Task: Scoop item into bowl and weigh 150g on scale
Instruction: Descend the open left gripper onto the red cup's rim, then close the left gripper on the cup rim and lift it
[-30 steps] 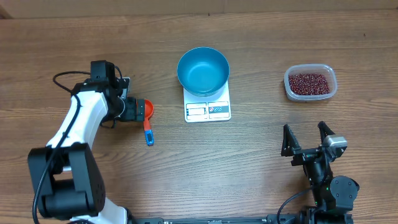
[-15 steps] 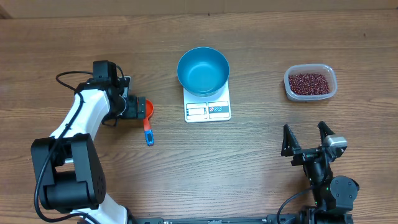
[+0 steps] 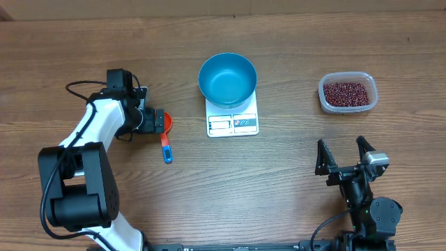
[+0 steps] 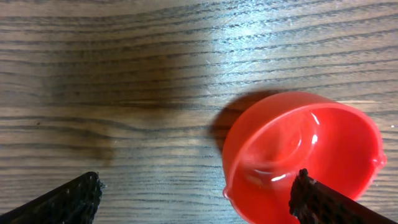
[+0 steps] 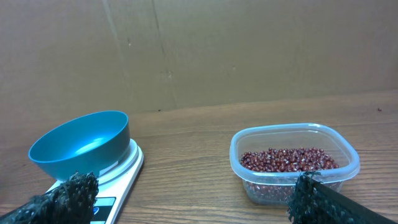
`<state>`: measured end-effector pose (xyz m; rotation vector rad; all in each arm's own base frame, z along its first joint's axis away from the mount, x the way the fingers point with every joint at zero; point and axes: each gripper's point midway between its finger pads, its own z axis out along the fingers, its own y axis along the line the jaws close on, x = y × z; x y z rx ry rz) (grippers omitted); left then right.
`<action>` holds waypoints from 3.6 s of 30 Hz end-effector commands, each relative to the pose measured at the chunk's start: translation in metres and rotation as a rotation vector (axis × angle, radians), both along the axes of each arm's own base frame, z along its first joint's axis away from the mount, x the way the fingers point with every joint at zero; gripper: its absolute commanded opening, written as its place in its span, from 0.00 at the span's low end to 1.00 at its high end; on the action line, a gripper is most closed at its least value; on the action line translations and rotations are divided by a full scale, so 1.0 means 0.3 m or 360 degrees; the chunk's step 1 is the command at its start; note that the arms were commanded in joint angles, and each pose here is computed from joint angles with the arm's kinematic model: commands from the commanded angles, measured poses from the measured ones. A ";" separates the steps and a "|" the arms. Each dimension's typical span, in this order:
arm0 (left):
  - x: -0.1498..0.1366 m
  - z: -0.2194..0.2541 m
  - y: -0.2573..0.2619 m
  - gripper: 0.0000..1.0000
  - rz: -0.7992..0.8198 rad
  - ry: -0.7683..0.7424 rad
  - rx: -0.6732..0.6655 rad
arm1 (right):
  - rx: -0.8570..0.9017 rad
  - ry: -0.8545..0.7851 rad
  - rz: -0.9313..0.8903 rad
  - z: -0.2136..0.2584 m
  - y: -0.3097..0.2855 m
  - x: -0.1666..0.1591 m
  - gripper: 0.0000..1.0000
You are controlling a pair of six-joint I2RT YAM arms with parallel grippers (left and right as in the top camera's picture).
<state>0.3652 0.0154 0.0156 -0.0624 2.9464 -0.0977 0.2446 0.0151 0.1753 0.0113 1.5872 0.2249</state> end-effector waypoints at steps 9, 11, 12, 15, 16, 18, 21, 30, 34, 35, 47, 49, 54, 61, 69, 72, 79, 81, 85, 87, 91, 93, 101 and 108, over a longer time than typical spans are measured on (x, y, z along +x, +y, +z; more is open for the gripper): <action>0.006 -0.036 -0.004 0.99 0.0007 0.0013 0.0006 | -0.0002 -0.0012 -0.0016 -0.003 -0.006 0.000 1.00; 0.006 -0.036 -0.003 1.00 0.0007 0.0012 0.0005 | -0.0003 -0.0012 -0.0016 -0.003 -0.006 0.000 1.00; 0.006 -0.036 -0.003 1.00 0.0007 0.0012 0.0005 | -0.0003 -0.0012 -0.0016 -0.003 -0.006 0.000 1.00; 0.006 -0.036 -0.003 0.95 0.0007 0.0011 0.0005 | -0.0002 -0.0012 -0.0016 -0.003 -0.006 0.000 1.00; 0.006 -0.035 -0.003 0.92 0.0007 0.0011 0.0006 | -0.0003 -0.0012 -0.0016 -0.003 -0.006 0.000 1.00; 0.006 -0.035 -0.003 0.81 0.0006 0.0011 0.0006 | -0.0003 -0.0012 -0.0016 -0.003 -0.006 0.000 1.00; 0.006 -0.036 -0.004 0.69 0.0005 0.0011 0.0006 | -0.0002 -0.0012 -0.0016 -0.003 -0.006 0.000 1.00; 0.004 -0.036 -0.005 0.33 0.0006 0.0017 0.0004 | -0.0003 -0.0012 -0.0016 -0.003 -0.006 0.000 1.00; 0.005 -0.036 -0.005 0.11 0.0006 0.0014 0.0005 | -0.0002 -0.0012 -0.0016 -0.003 -0.006 0.000 1.00; 0.005 -0.036 -0.004 0.05 0.0006 0.0015 0.0005 | -0.0003 -0.0012 -0.0016 -0.003 -0.006 0.000 1.00; -0.018 -0.039 -0.011 0.04 0.0004 0.0059 -0.0011 | -0.0002 -0.0012 -0.0016 -0.003 -0.006 0.000 1.00; -0.031 -0.041 -0.013 0.04 0.0003 0.0085 -0.0016 | -0.0002 -0.0012 -0.0016 -0.003 -0.006 0.000 1.00; -0.067 -0.038 -0.036 0.04 -0.0004 0.0150 -0.0079 | -0.0003 -0.0012 -0.0016 -0.003 -0.006 0.000 1.00; -0.128 -0.013 -0.042 0.04 -0.0002 0.0246 -0.0090 | -0.0003 -0.0012 -0.0016 -0.003 -0.006 0.000 1.00; -0.145 0.037 -0.046 0.04 0.0214 0.0250 -0.0121 | -0.0002 -0.0012 -0.0016 -0.003 -0.006 0.000 1.00; -0.144 0.048 -0.048 0.04 0.0311 0.0245 -0.0140 | -0.0002 -0.0012 -0.0016 -0.003 -0.006 0.000 1.00; -0.146 0.056 -0.076 0.04 0.0370 0.0257 -0.0227 | -0.0002 -0.0012 -0.0016 -0.003 -0.006 0.000 1.00; -0.145 0.056 -0.076 0.04 0.0395 0.0259 -0.0229 | -0.0002 -0.0012 -0.0016 -0.003 -0.006 0.000 1.00; -0.146 0.056 -0.076 0.04 0.0481 0.0270 -0.0240 | -0.0002 -0.0012 -0.0016 -0.003 -0.006 0.000 1.00; -0.145 0.056 -0.076 0.04 0.0539 0.0275 -0.0247 | -0.0002 -0.0012 -0.0016 -0.003 -0.006 0.000 1.00; -0.142 0.056 -0.075 0.04 0.0625 0.0279 -0.0258 | -0.0002 -0.0012 -0.0016 -0.003 -0.006 0.000 1.00; -0.140 0.056 -0.075 0.04 0.0630 0.0275 -0.0259 | -0.0002 -0.0012 -0.0016 -0.003 -0.006 0.000 1.00; -0.140 0.056 -0.073 0.04 0.0633 0.0275 -0.0252 | -0.0002 -0.0012 -0.0016 -0.003 -0.006 0.000 1.00; -0.140 0.056 -0.073 0.04 0.0633 0.0274 -0.0252 | -0.0002 -0.0012 -0.0016 -0.003 -0.006 0.000 1.00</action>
